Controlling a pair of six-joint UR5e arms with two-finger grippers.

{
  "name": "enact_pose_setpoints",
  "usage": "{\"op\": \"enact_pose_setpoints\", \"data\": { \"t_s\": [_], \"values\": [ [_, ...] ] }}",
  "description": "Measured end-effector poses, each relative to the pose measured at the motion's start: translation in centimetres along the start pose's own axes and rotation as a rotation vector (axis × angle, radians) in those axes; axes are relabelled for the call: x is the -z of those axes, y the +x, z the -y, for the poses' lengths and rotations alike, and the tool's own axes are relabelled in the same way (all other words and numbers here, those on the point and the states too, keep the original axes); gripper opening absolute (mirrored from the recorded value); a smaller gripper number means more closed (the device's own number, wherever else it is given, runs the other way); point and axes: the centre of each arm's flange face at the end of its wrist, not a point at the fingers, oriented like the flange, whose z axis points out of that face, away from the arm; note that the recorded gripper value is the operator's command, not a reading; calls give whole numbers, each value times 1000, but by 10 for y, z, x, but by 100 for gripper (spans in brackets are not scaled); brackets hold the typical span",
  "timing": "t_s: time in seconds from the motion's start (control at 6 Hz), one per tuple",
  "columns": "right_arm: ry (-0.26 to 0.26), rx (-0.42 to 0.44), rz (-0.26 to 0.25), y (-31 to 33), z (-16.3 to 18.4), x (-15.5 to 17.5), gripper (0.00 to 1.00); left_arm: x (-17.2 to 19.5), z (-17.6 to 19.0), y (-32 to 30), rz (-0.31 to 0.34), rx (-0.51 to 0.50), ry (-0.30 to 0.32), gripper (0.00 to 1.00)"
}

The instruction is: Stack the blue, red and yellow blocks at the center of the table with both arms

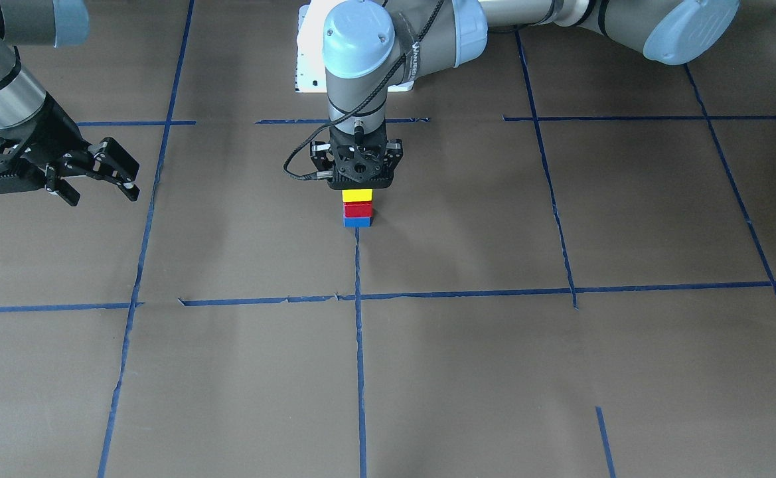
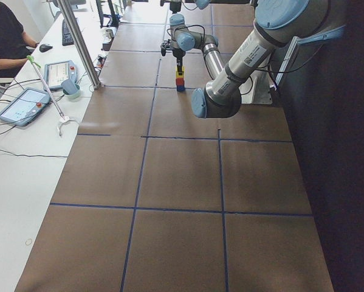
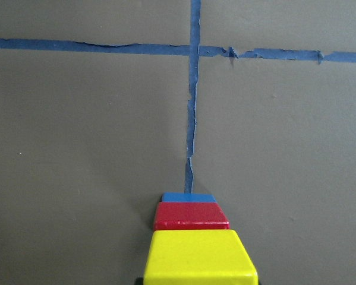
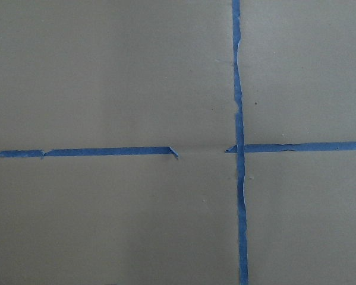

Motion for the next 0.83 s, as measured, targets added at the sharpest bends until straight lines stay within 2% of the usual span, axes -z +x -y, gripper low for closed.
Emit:
{"op": "enact_pose_setpoints", "data": {
  "t_s": [0.33,0.5,0.83],
  "values": [
    [-1,-1,-2,1,0,-1,100,12,-3,3,-23,-3,9,100],
    [-1,-1,-2,1,0,-1,100,32,-4,2,-50,-8,26,100],
    [5,-10,-4,13,6,7,100,77,-2,-51,-108,-11,87,100]
  ]
}}
